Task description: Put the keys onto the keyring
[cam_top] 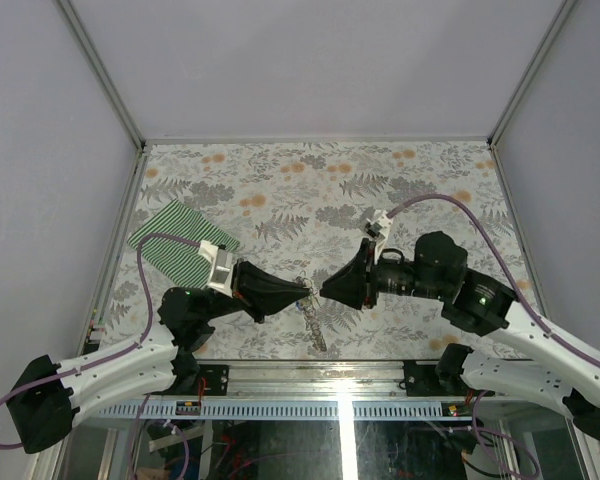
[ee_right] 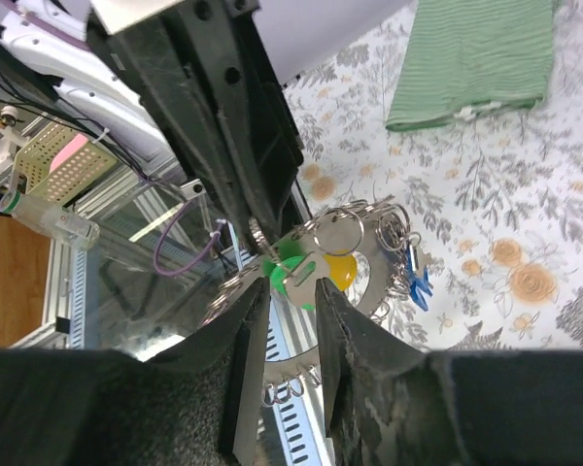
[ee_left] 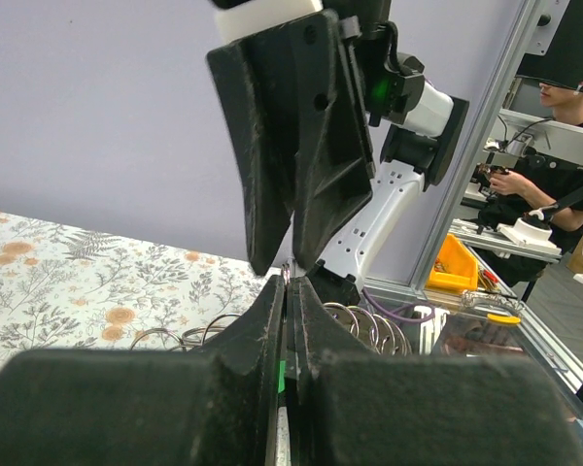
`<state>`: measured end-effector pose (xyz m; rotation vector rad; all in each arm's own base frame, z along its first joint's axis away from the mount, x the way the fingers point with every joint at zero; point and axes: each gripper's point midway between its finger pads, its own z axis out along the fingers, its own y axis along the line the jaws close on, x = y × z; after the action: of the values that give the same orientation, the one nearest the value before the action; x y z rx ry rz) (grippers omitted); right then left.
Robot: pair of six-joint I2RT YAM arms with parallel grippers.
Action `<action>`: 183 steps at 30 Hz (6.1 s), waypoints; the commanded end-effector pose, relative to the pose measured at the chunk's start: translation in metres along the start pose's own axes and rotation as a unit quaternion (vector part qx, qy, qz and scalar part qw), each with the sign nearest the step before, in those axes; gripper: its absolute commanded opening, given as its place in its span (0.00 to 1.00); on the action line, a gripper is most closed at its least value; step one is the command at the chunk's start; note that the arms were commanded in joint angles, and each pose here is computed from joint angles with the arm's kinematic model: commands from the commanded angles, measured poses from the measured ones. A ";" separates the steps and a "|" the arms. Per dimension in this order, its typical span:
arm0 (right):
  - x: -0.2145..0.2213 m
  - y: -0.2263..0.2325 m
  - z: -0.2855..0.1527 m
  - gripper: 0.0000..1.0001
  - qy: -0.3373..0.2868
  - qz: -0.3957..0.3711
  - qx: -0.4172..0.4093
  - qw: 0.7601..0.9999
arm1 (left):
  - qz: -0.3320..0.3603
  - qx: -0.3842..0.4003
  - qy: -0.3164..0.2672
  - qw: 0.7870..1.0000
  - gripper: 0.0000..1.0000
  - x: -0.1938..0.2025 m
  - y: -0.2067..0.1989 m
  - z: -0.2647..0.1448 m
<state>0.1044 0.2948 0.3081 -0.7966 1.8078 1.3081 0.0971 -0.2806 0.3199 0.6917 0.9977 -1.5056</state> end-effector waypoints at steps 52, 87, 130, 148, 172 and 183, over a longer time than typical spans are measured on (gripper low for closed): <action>-0.020 0.034 -0.002 0.17 -0.136 -0.283 -0.145 0.938 | 0.031 0.082 -0.048 0.995 0.00 -0.040 -0.031 0.019; 0.027 -0.005 -0.050 0.00 0.247 -0.205 -0.005 0.947 | 0.019 0.070 0.142 0.987 0.28 0.022 -0.009 0.026; 0.020 0.008 -0.029 0.17 0.266 -0.171 -0.044 0.948 | 0.006 0.097 0.174 0.980 0.00 0.044 -0.009 0.041; -0.033 0.013 -0.034 0.47 -0.073 -0.016 0.020 0.997 | 0.011 0.057 0.019 0.998 0.00 0.000 -0.017 0.022; -0.009 0.018 -0.018 0.36 -0.039 0.038 -0.024 0.998 | 0.021 0.059 0.018 0.998 0.00 -0.006 -0.019 0.024; -0.004 0.019 -0.018 0.08 -0.028 0.031 -0.029 0.999 | 0.028 0.059 0.022 0.998 0.00 -0.007 -0.019 0.026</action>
<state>0.0914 0.2811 0.3127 -0.6971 1.8298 1.3887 0.0851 -0.3065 0.3054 0.8596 1.0662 -1.5459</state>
